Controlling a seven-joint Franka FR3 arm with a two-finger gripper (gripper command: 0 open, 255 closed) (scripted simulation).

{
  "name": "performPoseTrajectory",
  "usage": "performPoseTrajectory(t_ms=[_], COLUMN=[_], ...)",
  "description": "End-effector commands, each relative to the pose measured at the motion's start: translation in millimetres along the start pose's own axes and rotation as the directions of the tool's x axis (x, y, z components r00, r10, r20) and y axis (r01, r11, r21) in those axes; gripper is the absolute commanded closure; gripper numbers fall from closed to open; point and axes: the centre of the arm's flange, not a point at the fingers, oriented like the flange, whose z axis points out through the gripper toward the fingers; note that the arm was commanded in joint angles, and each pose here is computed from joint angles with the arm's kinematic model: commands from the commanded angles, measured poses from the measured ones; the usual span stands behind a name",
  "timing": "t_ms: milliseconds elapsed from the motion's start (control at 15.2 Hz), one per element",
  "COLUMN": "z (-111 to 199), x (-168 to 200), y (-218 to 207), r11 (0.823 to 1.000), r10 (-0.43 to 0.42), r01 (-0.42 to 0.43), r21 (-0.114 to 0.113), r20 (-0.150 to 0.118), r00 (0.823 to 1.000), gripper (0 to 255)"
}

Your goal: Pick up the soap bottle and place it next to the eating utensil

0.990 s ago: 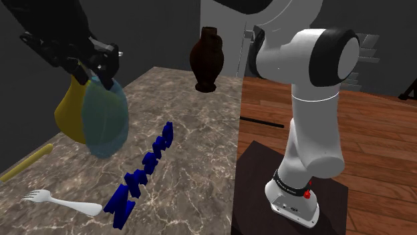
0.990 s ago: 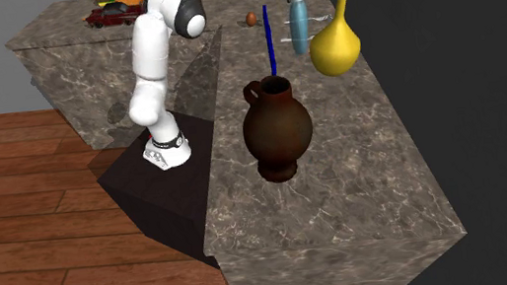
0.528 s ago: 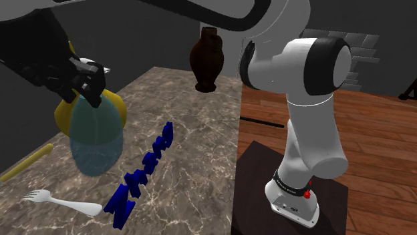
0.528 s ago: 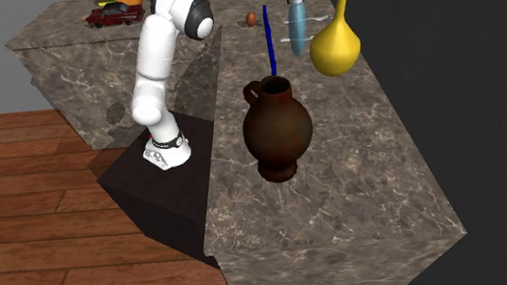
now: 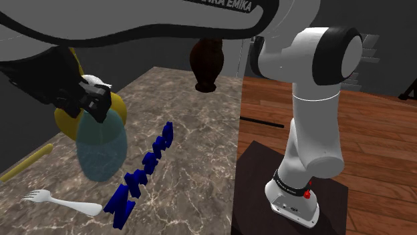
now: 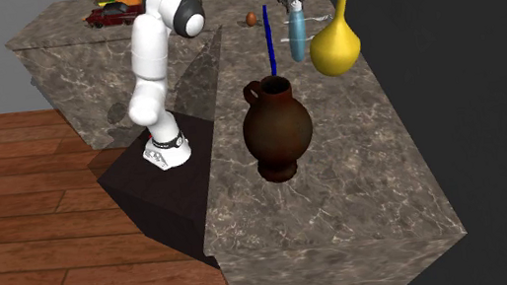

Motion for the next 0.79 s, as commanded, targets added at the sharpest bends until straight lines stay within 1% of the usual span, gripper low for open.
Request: performPoseTrajectory(t_ms=[0,132,660,726], z=[19.2,30.6,30.6,30.4], x=[-5.5,-10.0,-10.0,-8.9], y=[0.2,1.8,1.8,1.8], r11=[1.0,1.0,1.0,1.0], r10=[-0.003,-0.003,-0.003,-0.004], r01=[0.003,0.003,0.003,0.003], r21=[-0.019,-0.019,-0.019,-0.019], r20=[-0.004,-0.004,-0.004,-0.004], r00=[1.0,1.0,1.0,1.0], gripper=[255,255,255,0])
